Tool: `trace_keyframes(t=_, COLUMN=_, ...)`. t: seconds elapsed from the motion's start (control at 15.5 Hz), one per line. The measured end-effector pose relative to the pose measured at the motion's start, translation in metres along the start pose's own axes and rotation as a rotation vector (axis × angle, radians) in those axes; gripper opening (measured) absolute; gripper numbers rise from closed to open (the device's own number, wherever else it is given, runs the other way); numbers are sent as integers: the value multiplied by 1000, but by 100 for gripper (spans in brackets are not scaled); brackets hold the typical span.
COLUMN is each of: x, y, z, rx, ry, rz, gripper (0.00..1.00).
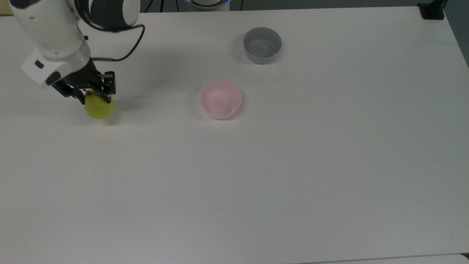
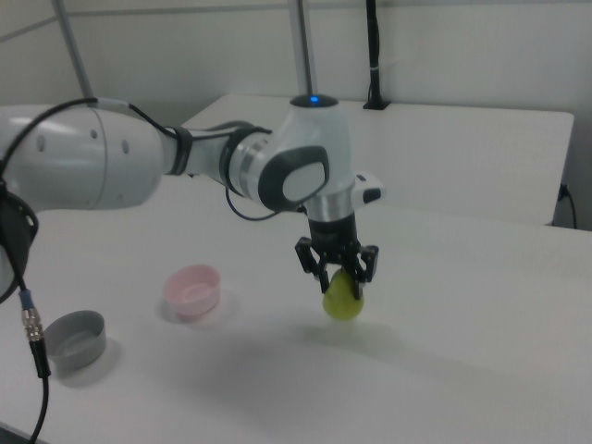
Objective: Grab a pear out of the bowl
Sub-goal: 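Lower the held pear onto the table and open the gripper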
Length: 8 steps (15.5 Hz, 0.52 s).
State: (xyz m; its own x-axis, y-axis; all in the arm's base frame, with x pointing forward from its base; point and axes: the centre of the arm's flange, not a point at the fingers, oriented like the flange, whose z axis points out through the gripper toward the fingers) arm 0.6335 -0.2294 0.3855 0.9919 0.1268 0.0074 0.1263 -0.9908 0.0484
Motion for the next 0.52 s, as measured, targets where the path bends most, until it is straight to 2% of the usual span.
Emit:
trace_keyframes(t=0.26, x=5, y=-3, z=37, rx=9, ry=-22, rz=14, gripper=61)
trace_keyframes(t=0.52, x=6, y=-4, z=38, rx=9, ry=-20, rz=15, gripper=61)
